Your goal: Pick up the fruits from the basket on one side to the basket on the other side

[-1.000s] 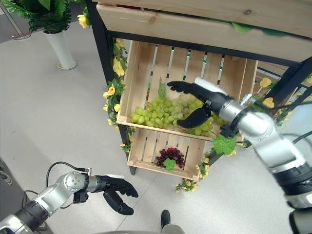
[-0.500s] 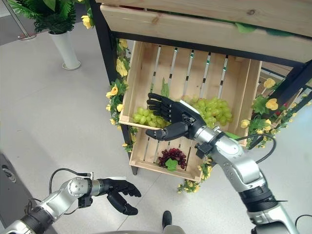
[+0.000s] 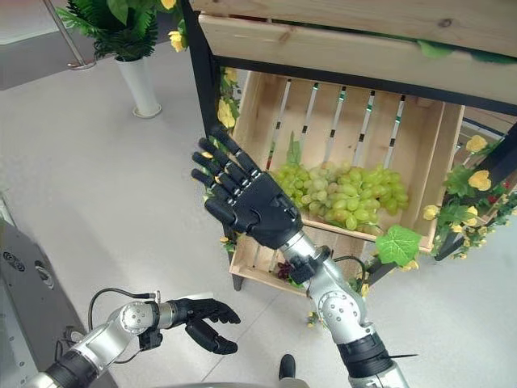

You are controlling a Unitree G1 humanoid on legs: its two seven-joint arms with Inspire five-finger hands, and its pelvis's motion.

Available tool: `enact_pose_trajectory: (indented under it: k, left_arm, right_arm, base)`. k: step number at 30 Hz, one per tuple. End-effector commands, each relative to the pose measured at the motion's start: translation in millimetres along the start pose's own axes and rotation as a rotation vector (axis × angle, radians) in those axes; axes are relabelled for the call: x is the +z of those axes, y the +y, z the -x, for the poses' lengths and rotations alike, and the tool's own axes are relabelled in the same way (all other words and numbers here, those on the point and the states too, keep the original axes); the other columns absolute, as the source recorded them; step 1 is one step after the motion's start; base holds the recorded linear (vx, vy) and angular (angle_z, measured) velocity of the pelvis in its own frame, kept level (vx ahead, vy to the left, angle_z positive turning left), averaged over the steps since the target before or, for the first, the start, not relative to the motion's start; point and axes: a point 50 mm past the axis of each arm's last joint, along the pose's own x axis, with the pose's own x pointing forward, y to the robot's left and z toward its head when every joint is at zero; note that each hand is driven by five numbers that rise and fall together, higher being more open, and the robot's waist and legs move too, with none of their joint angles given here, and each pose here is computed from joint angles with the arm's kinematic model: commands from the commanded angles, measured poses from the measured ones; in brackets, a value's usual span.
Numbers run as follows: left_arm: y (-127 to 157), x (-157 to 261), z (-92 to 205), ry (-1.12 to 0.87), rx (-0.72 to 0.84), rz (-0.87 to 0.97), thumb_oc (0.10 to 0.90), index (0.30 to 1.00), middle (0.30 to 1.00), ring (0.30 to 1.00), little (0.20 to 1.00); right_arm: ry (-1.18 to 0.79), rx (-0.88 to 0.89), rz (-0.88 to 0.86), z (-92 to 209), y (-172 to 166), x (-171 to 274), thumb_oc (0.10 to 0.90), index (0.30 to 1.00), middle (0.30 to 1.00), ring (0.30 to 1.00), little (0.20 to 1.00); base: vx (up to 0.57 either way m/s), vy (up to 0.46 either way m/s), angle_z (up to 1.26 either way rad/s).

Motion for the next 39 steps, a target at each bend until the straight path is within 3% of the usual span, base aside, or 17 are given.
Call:
enact_pose_trajectory:
  k: [1, 6, 11, 18, 22, 24, 30, 39]
  left_arm:
    - [19.2, 25.7, 2.0, -0.108, 0.024, -0.071, 0.8, 0.9, 0.9, 0.9, 0.9]
    - [24.7, 22.7, 5.8, -0.094, 0.024, -0.088, 0.8, 0.9, 0.9, 0.9, 0.9]
    - [34.9, 18.0, 17.3, -0.072, 0.06, -0.094, 0.8, 0.9, 0.9, 0.9, 0.9]
    - [34.9, 6.2, 23.0, -0.044, 0.132, -0.083, 0.8, 0.9, 0.9, 0.9, 0.9]
    - [32.8, -3.2, 21.7, -0.025, 0.261, 0.027, 0.8, 0.9, 0.9, 0.9, 0.9]
    - [31.2, -7.7, 22.8, -0.026, 0.334, 0.084, 0.8, 0.9, 0.9, 0.9, 0.9]
    - [32.6, -6.1, 26.6, -0.132, 0.456, 0.228, 0.8, 0.9, 0.9, 0.9, 0.9]
    - [38.3, 19.5, 26.7, -0.307, 0.459, 0.295, 0.8, 0.9, 0.9, 0.9, 0.9]
  right_arm:
    - [-0.031, 0.347, -0.014, -15.0, 30.2, 6.7, 0.8, 0.9, 0.9, 0.9, 0.9]
    - [0.192, 0.462, -0.032, -1.4, 28.9, -23.5, 0.8, 0.9, 0.9, 0.9, 0.9]
    - [0.509, 0.342, 0.098, 29.4, 1.3, -43.3, 0.8, 0.9, 0.9, 0.9, 0.9]
    - [0.746, -0.227, 0.318, 107.5, -51.0, -46.4, 0.8, 0.9, 0.9, 0.9, 0.9]
    - [0.709, -0.509, 0.315, 127.5, -69.9, -51.5, 0.8, 0.9, 0.9, 0.9, 0.9]
    - [0.681, -0.569, 0.319, 128.1, -71.9, -54.6, 0.8, 0.9, 0.9, 0.9, 0.9]
    - [0.666, -0.61, 0.379, 122.6, -74.2, -56.8, 0.8, 0.9, 0.9, 0.9, 0.9]
    - [0.478, -0.741, 0.491, 113.2, -82.7, -26.9, 0.8, 0.9, 0.9, 0.9, 0.9]
  base:
    - [-0.03, 0.132, 0.02]
    - [-0.05, 0.072, 0.04]
    - [-0.01, -0.069, 0.07]
    - [0.03, -0.26, 0.76]
    - [-0.01, -0.345, 1.04]
    - [-0.03, -0.328, 0.48]
    - [-0.1, -0.28, 0.5]
    - [-0.09, -0.041, 0.93]
